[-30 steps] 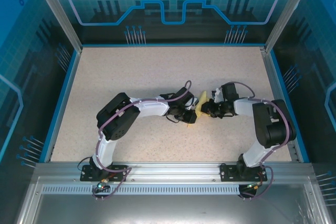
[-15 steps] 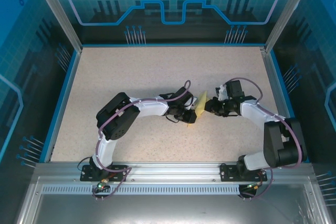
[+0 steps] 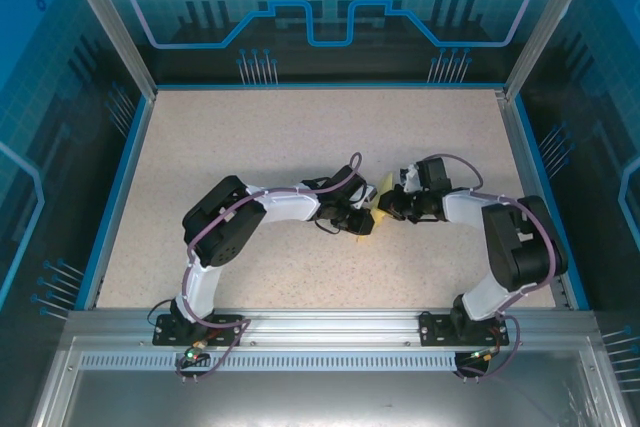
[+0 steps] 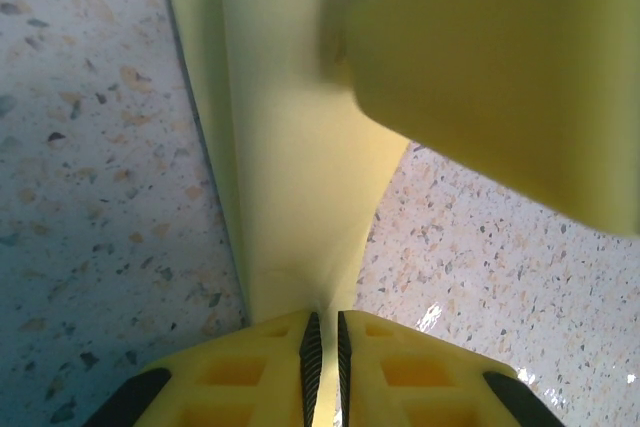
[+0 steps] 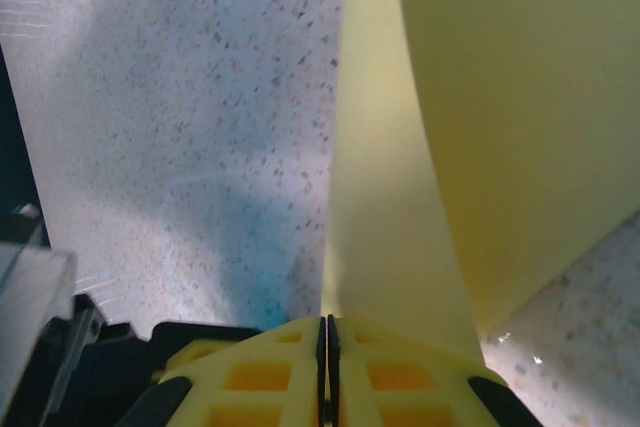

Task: Fold a paper plane with a square sheet of paper (pick it up from the middle)
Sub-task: Fold the wing for the fifth time at the center of the table.

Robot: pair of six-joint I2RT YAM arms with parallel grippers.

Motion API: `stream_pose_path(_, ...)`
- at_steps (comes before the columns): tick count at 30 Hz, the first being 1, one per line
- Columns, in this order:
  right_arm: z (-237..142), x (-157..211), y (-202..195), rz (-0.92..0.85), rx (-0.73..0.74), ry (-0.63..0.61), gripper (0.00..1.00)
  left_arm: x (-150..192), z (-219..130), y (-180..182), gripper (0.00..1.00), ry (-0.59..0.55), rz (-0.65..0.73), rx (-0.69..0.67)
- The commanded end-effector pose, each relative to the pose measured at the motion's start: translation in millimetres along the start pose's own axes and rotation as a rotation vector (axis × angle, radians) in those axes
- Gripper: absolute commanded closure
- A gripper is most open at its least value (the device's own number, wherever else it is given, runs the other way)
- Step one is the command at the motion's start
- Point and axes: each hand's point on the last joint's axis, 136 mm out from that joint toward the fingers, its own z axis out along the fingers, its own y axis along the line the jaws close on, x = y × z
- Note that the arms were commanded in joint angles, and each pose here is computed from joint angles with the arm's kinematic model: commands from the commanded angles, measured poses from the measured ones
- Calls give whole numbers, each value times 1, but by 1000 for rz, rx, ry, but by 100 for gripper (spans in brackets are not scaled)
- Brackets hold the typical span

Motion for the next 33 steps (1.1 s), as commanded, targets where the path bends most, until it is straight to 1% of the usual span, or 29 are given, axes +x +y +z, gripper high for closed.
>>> stream_pose_path(1,9,-4,9,-15,-45,0,89,29,10,34,83,77,-40,-94)
stream_pose_path(8,19,-3,-9,-13,15,19,90,28,8,33,83,73,-41,-86)
stream_pose_path(14,22,4,-31,-14,115,54,90,22,5,25,81,57,-58,-45)
stream_pose_path(18,23,13,-42,-8,158,79,90,14,-4,17,80,30,-74,-18)
stream_pose_path(22,24,17,-47,-9,173,94,91,0,-20,2,76,-14,-79,17)
stream_pose_path(25,25,20,-52,-9,190,101,91,-10,-28,-4,75,-46,-96,35)
stream_pose_path(30,26,24,-56,-8,199,107,91,-19,-35,-1,76,-89,-133,12)
stream_pose_path(33,27,25,-59,-3,203,113,91,-23,-32,-5,79,-90,-150,42)
